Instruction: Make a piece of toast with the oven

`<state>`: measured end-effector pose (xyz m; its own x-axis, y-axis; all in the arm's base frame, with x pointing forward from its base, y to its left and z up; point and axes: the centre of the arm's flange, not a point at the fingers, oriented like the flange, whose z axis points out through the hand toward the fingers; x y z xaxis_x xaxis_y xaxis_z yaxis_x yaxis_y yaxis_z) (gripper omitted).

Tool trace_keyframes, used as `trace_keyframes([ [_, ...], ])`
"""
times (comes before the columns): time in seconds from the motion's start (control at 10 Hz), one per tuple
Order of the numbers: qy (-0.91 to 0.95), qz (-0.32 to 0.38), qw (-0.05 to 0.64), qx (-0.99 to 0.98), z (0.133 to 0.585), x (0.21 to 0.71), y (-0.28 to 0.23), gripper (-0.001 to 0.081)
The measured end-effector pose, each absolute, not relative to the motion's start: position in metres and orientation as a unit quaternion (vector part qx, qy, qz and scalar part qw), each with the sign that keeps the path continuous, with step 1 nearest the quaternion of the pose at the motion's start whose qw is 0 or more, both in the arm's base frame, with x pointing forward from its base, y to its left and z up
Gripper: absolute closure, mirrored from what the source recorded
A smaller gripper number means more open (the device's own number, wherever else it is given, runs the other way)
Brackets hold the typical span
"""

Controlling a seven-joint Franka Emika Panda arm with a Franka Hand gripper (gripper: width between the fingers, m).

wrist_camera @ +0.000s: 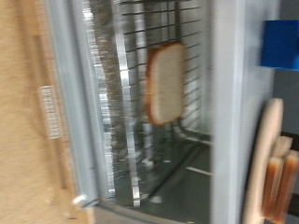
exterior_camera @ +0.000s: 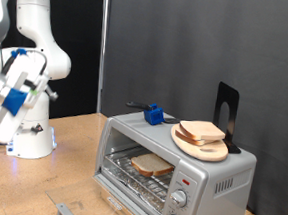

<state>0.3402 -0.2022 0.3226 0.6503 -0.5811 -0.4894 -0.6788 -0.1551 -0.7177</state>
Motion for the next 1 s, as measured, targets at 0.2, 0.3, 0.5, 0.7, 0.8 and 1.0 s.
trace_keyframes([
  [0.2, 0.422, 0.040, 0.477, -0.770, 0.293, 0.340, -0.214, 0.0006],
  [0.3, 0.424, 0.041, 0.468, -0.774, 0.279, 0.340, -0.219, 0.0006],
  [0.5, 0.431, 0.044, 0.449, -0.781, 0.252, 0.340, -0.229, 0.0006],
  [0.7, 0.437, 0.045, 0.438, -0.784, 0.227, 0.341, -0.237, 0.0006],
  [0.8, 0.439, 0.043, 0.438, -0.784, 0.216, 0.343, -0.240, 0.0006],
  [1.0, 0.441, 0.052, 0.439, -0.781, 0.193, 0.346, -0.237, 0.0006],
])
